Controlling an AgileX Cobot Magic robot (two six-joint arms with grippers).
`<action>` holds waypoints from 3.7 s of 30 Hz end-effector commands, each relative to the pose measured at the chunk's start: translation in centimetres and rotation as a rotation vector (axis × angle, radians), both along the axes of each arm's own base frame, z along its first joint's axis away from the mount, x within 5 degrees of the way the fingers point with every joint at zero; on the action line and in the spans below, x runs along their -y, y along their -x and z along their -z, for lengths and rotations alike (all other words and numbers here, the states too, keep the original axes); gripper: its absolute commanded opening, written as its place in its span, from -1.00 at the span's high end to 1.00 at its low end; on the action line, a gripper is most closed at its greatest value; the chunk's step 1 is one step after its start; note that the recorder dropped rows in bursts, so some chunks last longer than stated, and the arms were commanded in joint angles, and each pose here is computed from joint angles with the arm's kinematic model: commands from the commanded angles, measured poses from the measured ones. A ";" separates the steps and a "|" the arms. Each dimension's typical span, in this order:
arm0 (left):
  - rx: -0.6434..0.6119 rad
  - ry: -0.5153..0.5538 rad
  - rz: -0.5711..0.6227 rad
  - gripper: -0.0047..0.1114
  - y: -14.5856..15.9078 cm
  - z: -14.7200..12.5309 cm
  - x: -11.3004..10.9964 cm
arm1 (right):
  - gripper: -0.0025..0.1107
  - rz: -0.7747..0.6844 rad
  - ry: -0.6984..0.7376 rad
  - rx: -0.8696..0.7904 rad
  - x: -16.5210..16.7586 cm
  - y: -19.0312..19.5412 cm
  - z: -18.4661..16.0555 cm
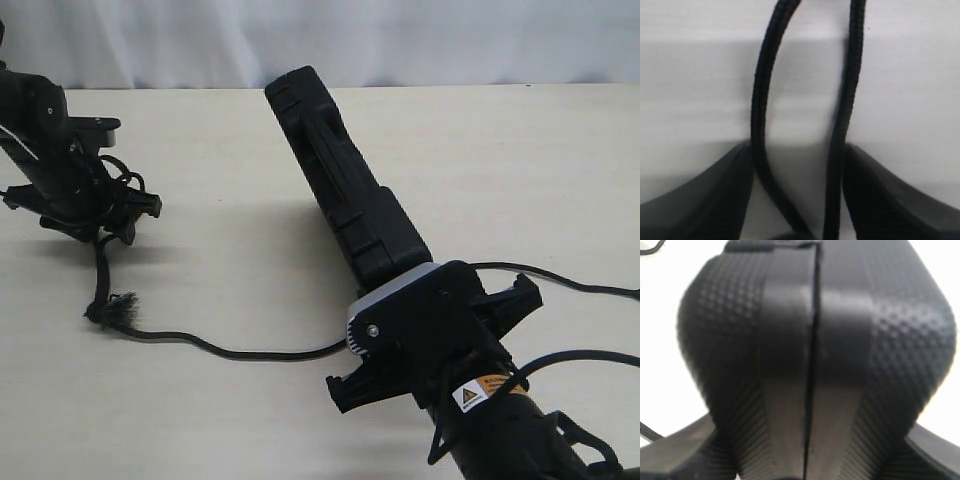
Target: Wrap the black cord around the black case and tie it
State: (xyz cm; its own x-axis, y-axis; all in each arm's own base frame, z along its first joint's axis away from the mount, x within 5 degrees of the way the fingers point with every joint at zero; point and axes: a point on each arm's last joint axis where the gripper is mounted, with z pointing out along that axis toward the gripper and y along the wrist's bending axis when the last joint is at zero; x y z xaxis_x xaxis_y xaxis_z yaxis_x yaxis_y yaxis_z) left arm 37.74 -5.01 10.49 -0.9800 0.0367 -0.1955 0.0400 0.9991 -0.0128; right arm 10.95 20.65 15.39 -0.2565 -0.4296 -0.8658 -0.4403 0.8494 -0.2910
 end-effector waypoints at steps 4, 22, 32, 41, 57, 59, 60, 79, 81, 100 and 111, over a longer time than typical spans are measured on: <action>0.011 0.007 0.001 0.53 -0.3 0.3 0.1 | 0.88 -0.015 0.020 -0.144 0.2 0.6 1.4; 0.185 0.021 0.121 0.92 3.2 -3.1 1.6 | 0.88 -0.001 0.017 -0.114 0.3 0.4 1.2; 0.372 0.030 0.438 0.92 11.3 -4.0 5.9 | 0.88 -0.003 0.017 -0.108 0.3 0.4 1.2; 0.580 0.047 0.649 0.92 15.4 -9.1 7.6 | 0.88 -0.006 0.017 -0.107 0.3 0.4 1.2; 0.635 0.080 0.894 0.92 18.3 -9.9 11.6 | 0.88 -0.034 0.031 -0.099 0.1 0.5 1.1; 0.632 0.081 0.894 0.92 18.2 -10.3 11.8 | 0.88 -0.038 0.033 -0.097 0.1 0.5 1.1; 0.620 0.082 0.888 0.92 18.1 -10.5 11.9 | 0.88 -0.038 0.033 -0.097 0.1 0.5 1.1; 0.210 0.050 0.850 0.92 15.4 -12.3 14.4 | 0.88 -0.039 0.034 -0.099 0.1 0.5 1.1; 0.165 0.039 0.855 0.92 15.0 -12.3 14.8 | 0.88 -0.039 0.034 -0.099 0.1 0.5 1.1; 0.319 0.112 0.829 0.92 12.6 -15.3 17.0 | 0.88 -0.054 0.038 -0.124 0.0 0.6 1.3; 0.469 0.140 0.816 0.92 11.6 -16.0 17.6 | 0.88 -0.117 0.103 -0.115 -0.2 0.8 1.5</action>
